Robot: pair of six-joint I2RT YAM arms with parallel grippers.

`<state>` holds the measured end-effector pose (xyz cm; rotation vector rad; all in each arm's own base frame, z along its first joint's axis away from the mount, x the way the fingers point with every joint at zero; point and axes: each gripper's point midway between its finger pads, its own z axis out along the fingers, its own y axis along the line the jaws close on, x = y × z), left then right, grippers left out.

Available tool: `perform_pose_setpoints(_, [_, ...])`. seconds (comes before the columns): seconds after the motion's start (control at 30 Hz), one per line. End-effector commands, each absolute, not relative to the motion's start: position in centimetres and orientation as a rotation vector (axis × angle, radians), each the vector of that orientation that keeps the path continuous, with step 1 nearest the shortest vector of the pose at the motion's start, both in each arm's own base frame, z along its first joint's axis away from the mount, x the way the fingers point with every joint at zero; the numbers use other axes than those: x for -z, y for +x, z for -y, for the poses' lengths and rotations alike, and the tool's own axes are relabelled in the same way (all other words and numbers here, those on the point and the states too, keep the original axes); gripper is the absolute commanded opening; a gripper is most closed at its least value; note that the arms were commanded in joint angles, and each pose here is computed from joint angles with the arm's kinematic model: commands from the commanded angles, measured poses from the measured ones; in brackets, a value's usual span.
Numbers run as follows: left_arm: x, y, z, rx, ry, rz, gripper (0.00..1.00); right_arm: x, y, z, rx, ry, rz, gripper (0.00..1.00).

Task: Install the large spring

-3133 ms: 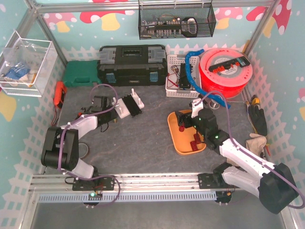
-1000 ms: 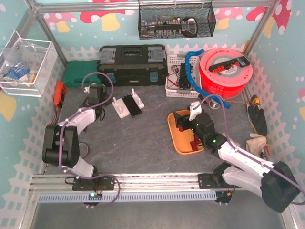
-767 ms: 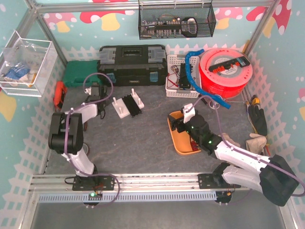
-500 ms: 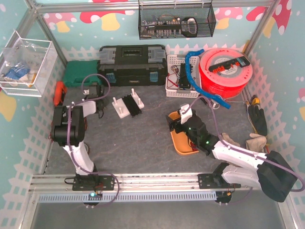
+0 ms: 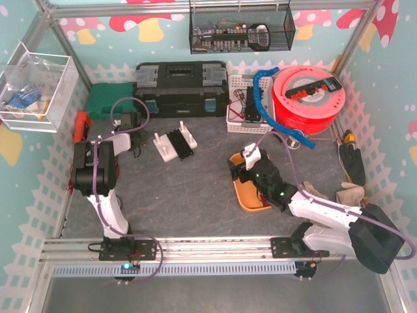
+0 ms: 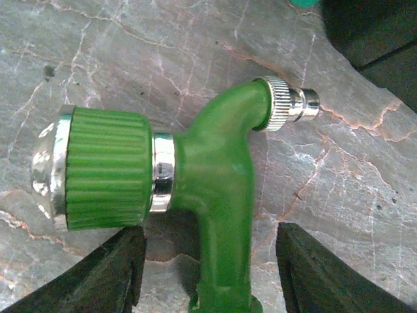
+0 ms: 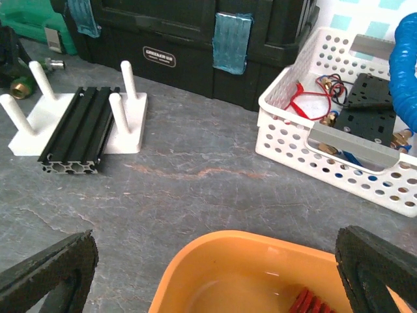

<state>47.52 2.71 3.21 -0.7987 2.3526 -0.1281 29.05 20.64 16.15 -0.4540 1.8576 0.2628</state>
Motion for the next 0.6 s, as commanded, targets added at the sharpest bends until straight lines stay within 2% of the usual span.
perform_pose_setpoints(0.0, [-3.5,46.2,-3.0,0.102,-0.809,-2.368,0.60,-17.1,29.6,-20.5,-0.230,-0.423,-1.853,0.99])
perform_pose_setpoints(0.4, [-9.1,42.9,2.2,0.105,-0.639,-2.350,0.68,-16.9,30.1,-18.7,-0.138,-0.317,-1.920,0.99])
perform_pose_setpoints(0.57, [-12.6,40.5,5.5,0.163,-0.548,-2.312,0.76,-17.2,29.9,-18.0,-0.131,-0.288,-1.900,0.99])
